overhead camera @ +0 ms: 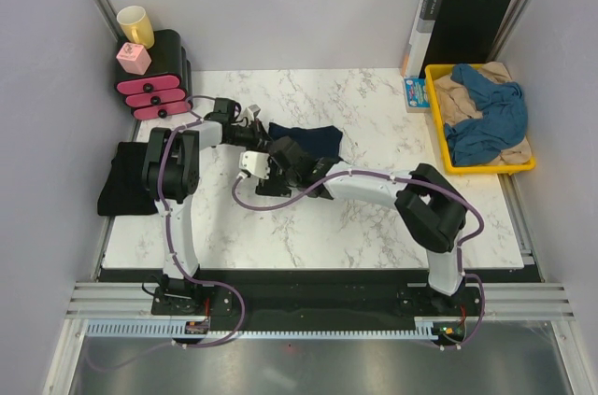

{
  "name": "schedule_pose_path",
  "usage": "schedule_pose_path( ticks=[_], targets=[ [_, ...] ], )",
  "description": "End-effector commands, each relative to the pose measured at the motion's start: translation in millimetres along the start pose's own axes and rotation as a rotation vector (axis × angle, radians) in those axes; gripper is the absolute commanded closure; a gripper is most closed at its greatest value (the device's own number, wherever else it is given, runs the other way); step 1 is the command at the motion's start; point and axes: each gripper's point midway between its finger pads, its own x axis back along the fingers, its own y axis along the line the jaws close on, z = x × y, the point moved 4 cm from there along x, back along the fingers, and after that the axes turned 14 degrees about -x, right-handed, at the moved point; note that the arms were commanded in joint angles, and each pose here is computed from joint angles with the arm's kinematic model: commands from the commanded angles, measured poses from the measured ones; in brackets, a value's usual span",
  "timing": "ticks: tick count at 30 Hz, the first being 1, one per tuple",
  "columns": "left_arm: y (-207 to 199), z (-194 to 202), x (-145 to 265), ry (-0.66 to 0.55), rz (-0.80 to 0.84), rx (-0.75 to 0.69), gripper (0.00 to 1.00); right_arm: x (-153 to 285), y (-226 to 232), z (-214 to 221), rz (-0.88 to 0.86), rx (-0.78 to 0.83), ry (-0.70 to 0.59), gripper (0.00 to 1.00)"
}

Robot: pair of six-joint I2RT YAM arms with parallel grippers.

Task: Fold and stack the t-shirts
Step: Put the neatly folded tshirt into the corner of the board with the left arm

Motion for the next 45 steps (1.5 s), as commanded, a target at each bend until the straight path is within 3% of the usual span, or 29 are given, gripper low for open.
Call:
schedule_pose_path(
  ticks=[1,9,15,22,28,33,45],
  targets=[
    [-18,-6,11,-0.028,-0.002,-0.086,0.98,31,-31,-16,0.086,-0.056,-0.048,0.07],
    [-22,3,44,-0.017,-0.088,-0.157,0.98,95,-131,14,0.448,-0.240,0.026,0.05],
    [-22,1,80,-0.002,-0.186,-0.302,0.98,122,-157,37,0.530,-0.211,0.100,0.05],
    [-8,7,136,0.003,-0.303,-0.282,0.98,142,-157,38,0.543,-0.200,0.085,0.05],
    [-5,10,181,-0.015,-0.422,-0.357,0.98,155,-154,41,0.545,-0.161,0.088,0.05],
    [-6,18,211,0.049,-0.510,-0.414,0.98,158,-153,42,0.540,-0.156,0.086,0.05],
    [21,23,315,-0.019,-0.745,-0.409,0.98,167,-151,42,0.537,-0.141,0.072,0.06]
  ],
)
